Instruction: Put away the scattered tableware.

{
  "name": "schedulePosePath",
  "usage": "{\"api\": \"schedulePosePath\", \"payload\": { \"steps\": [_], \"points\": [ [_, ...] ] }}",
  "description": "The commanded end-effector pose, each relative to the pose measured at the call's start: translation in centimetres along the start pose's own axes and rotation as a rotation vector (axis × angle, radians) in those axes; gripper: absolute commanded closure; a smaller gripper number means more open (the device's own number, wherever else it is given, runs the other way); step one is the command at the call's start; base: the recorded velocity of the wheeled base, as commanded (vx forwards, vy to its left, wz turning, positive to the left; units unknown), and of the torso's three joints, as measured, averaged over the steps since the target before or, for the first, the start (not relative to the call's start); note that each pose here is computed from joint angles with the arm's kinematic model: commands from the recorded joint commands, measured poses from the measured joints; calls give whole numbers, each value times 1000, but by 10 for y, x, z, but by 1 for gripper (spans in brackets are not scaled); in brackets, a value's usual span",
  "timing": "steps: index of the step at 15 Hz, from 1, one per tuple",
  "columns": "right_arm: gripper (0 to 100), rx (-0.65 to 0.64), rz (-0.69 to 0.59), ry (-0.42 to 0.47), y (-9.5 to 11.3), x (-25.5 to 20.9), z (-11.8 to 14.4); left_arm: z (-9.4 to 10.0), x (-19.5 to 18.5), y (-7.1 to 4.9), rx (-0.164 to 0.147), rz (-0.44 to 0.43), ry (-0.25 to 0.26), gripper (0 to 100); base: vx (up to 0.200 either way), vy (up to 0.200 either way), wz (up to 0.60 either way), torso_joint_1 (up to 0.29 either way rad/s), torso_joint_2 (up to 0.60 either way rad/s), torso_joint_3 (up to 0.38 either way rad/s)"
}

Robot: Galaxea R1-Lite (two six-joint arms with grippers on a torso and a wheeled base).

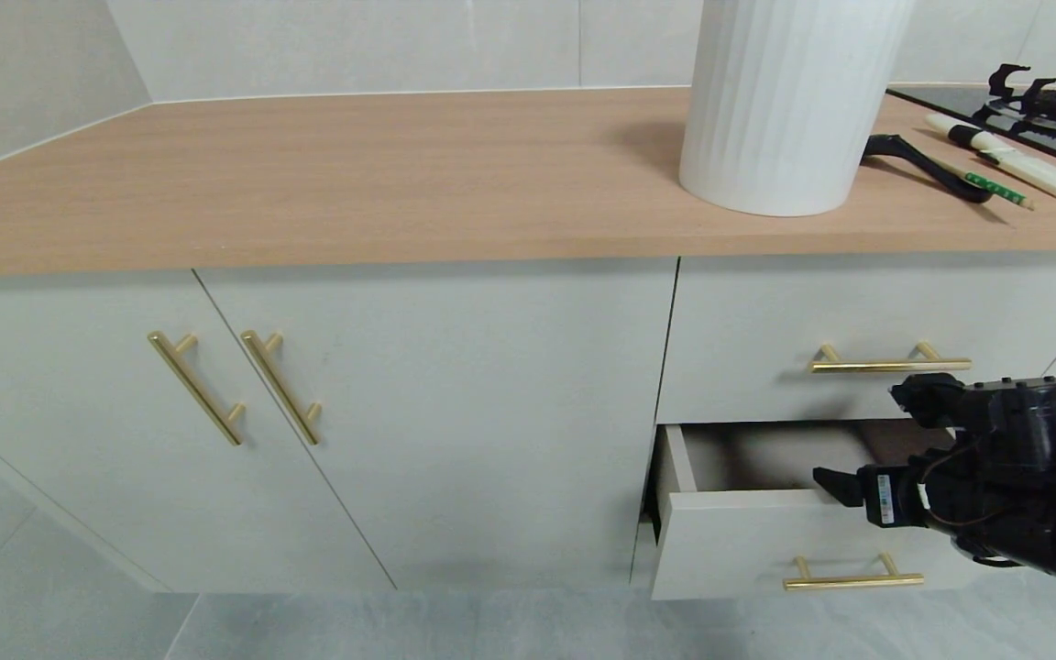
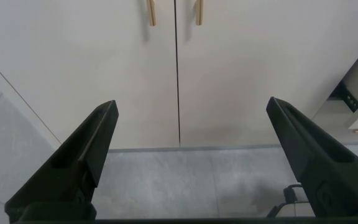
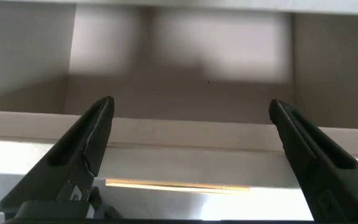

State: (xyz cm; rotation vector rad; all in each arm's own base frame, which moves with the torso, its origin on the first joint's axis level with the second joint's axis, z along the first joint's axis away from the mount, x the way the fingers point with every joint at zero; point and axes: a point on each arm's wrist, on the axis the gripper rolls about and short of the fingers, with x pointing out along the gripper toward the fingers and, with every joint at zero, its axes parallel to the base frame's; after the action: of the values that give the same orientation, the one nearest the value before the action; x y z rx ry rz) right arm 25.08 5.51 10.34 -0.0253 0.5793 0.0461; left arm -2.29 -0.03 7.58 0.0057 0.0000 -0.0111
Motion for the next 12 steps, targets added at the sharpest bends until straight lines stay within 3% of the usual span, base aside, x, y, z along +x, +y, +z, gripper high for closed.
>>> {"api": "schedulePosePath", "payload": {
  "steps": [1,7,12],
  "points": [
    [0,-1,2,-12,-1,-5,2,0,0,0,0,0,2,0,0,0,0,0,0,0],
    [0,-39,10,48,-3,-20,1,0,0,0,0,0,2,0,0,0,0,0,0,0],
    [0,-109,8,152,-5,-32,-5,0,0,0,0,0,2,0,0,0,0,0,0,0]
  ]
}}
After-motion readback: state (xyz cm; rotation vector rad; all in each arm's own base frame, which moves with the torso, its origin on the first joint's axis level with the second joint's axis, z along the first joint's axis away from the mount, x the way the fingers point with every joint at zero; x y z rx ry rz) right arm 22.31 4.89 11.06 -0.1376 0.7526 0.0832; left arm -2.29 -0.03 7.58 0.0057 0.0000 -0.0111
